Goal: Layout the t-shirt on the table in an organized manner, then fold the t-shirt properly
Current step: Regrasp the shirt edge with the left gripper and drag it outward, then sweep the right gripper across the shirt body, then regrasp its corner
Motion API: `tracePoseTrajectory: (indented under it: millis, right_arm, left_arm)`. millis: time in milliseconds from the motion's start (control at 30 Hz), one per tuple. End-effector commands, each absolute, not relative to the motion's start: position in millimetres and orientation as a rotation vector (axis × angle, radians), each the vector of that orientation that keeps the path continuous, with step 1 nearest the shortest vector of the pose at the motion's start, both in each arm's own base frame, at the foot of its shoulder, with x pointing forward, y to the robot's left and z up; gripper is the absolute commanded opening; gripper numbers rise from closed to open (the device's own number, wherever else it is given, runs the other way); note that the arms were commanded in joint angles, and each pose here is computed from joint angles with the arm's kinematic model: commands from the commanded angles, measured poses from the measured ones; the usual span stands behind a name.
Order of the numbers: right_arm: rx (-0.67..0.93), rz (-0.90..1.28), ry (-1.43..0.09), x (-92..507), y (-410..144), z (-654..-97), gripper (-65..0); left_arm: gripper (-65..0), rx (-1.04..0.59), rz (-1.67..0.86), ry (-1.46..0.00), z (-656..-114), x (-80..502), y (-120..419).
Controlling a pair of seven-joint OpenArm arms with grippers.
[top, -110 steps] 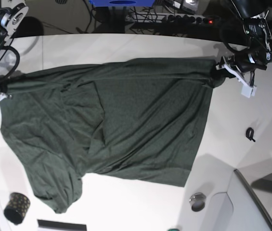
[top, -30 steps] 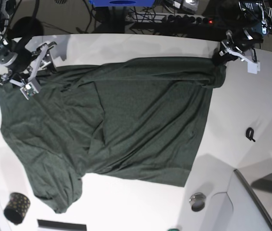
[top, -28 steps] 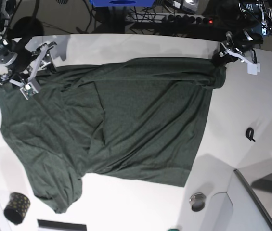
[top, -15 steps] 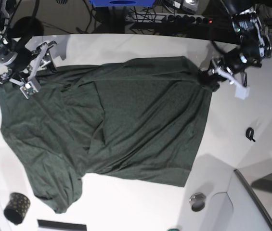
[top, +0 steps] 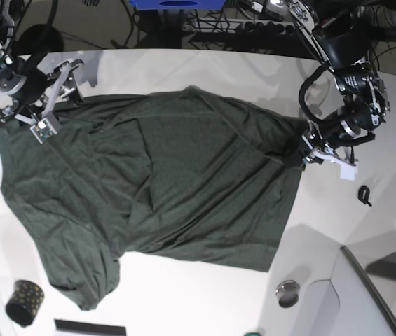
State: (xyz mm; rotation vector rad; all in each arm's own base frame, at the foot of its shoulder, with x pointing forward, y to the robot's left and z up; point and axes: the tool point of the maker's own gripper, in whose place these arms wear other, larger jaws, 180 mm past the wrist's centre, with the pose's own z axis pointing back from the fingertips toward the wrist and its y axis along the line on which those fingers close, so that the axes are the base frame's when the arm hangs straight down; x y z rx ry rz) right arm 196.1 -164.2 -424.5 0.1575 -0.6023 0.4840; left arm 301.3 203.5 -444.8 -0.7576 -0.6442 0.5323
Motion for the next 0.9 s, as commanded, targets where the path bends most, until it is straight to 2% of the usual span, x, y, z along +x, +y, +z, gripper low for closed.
tracePoseTrajectory:
  millis: [0, 200, 433, 567, 733, 867]
  right_arm:
    - [0.160, 0.490, -0.639, 202, -164, -416, -29.7]
    - [0.167, 0.495, -0.626, 193, -161, -418, -29.6]
    - [0.254, 0.646, -0.630, 182, -111, -410, -29.6]
    - [0.313, 0.797, -0.602, 168, -82, -411, -29.6]
    - [0.423, 0.915, -0.565, 143, -38, -414, -30.8]
    - [0.488, 0.990, -0.558, 137, -9, -416, -41.4]
  left_arm:
    - [-65.0, -0.755, 0.540, -0.707, -434, 314, 215]
    - [-65.0, -0.732, 0.612, -0.722, -448, 313, 231]
    - [-65.0, -0.705, 0.614, -0.739, -446, 310, 243]
    - [-42.5, -0.685, 0.609, -0.753, -442, 310, 255]
    - [-27.2, -0.611, 0.584, -0.853, -414, 299, 287]
    - [-16.3, -0.545, 0.570, -0.925, -390, 279, 317]
